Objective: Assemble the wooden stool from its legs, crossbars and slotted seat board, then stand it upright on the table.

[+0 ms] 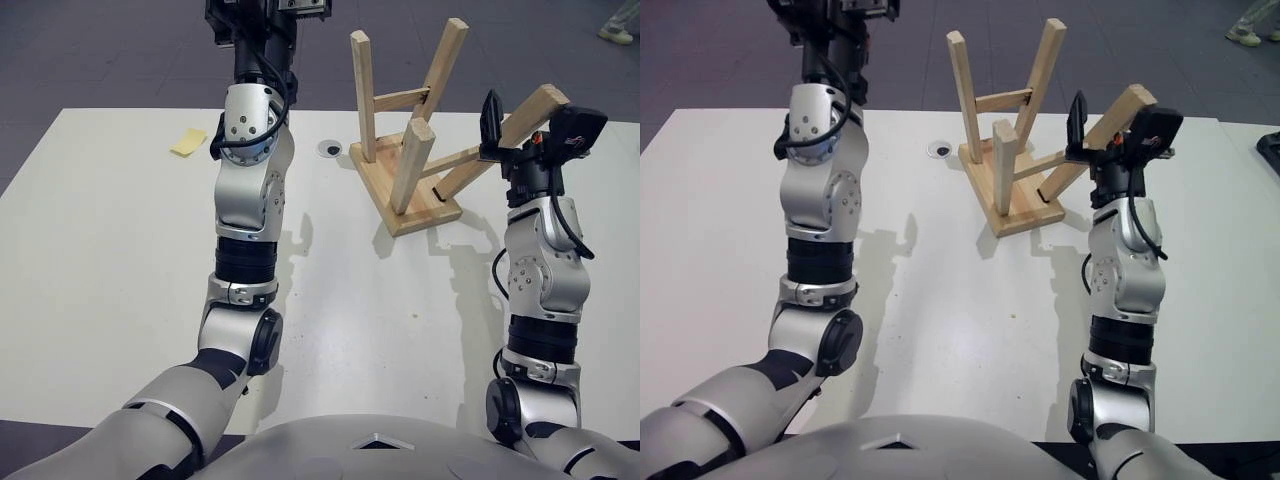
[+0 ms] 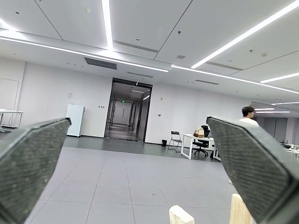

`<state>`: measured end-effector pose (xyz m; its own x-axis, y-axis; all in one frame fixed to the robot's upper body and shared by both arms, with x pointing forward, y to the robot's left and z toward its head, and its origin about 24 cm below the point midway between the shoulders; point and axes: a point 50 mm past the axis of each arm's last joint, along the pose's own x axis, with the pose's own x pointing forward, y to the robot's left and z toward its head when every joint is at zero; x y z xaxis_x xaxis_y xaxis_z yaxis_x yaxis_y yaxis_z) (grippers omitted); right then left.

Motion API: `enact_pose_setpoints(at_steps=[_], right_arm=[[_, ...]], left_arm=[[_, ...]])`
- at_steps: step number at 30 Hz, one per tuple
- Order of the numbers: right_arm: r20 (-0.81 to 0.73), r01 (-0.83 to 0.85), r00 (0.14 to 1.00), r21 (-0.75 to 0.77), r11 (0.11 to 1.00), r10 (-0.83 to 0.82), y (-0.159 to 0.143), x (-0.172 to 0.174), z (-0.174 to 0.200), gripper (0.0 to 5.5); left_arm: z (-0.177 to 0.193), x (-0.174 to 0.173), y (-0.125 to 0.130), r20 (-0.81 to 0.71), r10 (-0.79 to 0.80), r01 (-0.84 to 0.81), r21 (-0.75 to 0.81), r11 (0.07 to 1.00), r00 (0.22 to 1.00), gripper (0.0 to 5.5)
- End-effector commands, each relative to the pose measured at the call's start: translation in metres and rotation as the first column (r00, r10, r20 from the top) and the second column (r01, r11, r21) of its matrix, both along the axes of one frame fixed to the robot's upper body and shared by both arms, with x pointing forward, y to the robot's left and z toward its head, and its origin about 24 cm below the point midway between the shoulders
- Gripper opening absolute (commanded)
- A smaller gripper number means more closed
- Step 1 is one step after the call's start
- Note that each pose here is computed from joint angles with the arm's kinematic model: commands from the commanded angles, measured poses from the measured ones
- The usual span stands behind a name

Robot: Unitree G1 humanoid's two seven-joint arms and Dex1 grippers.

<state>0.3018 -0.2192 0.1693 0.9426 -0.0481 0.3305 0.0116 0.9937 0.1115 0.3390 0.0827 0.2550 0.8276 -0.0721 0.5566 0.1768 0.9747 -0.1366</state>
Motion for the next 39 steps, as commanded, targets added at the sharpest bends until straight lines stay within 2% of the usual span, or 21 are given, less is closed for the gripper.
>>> enact_pose_setpoints(at_steps=[1,4,6,8,11,12,14,17,20,23,27,30,32,34,35,37,39], right_arm=[[0.097,0.01,0.995,-0.017,1.0,-0.008,-0.006,0.007,0.025,5.38],[0.159,0.008,0.987,0.0,1.0,-0.008,-0.007,0.009,0.04,5.38],[0.091,0.02,0.996,-0.032,0.999,-0.017,-0.008,0.011,0.025,5.38],[-0.09,0.039,0.995,-0.125,0.991,-0.05,-0.011,0.011,-0.019,5.38],[-0.493,0.022,0.859,-0.241,0.97,-0.142,-0.021,-0.009,-0.118,5.38],[-0.562,0.023,0.807,-0.278,0.96,-0.182,-0.025,-0.018,-0.137,5.38],[-0.593,0.036,0.782,-0.26,0.965,-0.189,-0.025,-0.022,-0.148,5.38],[-0.509,0.038,0.849,-0.203,0.978,-0.139,-0.017,-0.008,-0.131,5.38],[-0.341,0.052,0.935,-0.147,0.988,-0.1,-0.014,0.0,-0.099,5.38],[-0.148,0.067,0.986,-0.105,0.992,-0.082,-0.015,-0.001,-0.06,5.38],[0.163,-0.015,0.987,0.1,0.995,-0.001,-0.022,-0.01,0.022,5.38],[0.266,-0.099,0.963,0.243,0.965,0.032,-0.033,-0.012,0.051,5.38],[0.286,-0.078,0.958,0.379,0.922,-0.036,-0.053,-0.01,0.058,5.38],[0.163,0.137,0.956,0.488,0.862,-0.244,-0.087,-0.003,0.048,5.38],[0.048,0.291,0.934,0.47,0.833,-0.354,-0.102,0.002,0.037,5.38],[-0.03,0.444,0.891,0.272,0.854,-0.453,-0.112,0.008,0.026,5.38],[-0.063,0.48,0.877,0.056,0.875,-0.477,-0.108,0.018,0.016,5.38]], left_arm=[[-0.003,0.001,0.003,-0.013,0.014,-0.014,0.019,1.0,1.0,5.4],[-0.002,0.002,0.007,-0.013,0.026,-0.026,0.014,1.0,1.0,5.4],[-0.001,0.002,0.008,-0.01,0.03,-0.03,0.013,0.999,0.999,5.4],[0.001,0.001,0.008,-0.006,0.031,-0.031,0.013,0.999,0.999,5.4],[0.002,0.001,0.007,-0.009,0.024,-0.024,0.017,1.0,1.0,5.4],[0.003,0.0,0.007,-0.009,0.021,-0.021,0.022,1.0,1.0,5.4],[0.003,-0.001,0.007,-0.012,0.014,-0.014,0.033,0.999,1.0,5.4],[0.0,-0.001,0.003,-0.025,0.003,-0.001,0.057,0.998,1.0,5.4],[-0.003,0.001,0.0,-0.036,0.0,0.003,0.066,0.998,0.999,5.4],[-0.004,0.001,-0.001,-0.043,0.003,0.0,0.063,0.998,0.999,5.4],[-0.013,0.001,0.002,-0.063,0.015,-0.012,0.05,0.999,0.998,5.4],[-0.024,-0.001,0.014,-0.098,0.033,-0.029,0.041,0.999,0.995,5.4],[-0.037,-0.006,0.027,-0.145,0.059,-0.052,0.046,0.998,0.988,5.4],[-0.053,-0.013,0.042,-0.221,0.087,-0.077,0.05,0.996,0.971,5.4],[-0.062,-0.017,0.048,-0.278,0.091,-0.083,0.041,0.996,0.956,5.4],[-0.085,-0.023,0.049,-0.42,0.067,-0.047,0.059,0.997,0.905,5.4],[-0.106,-0.031,0.039,-0.539,0.032,0.048,0.132,0.99,0.842,5.4]])
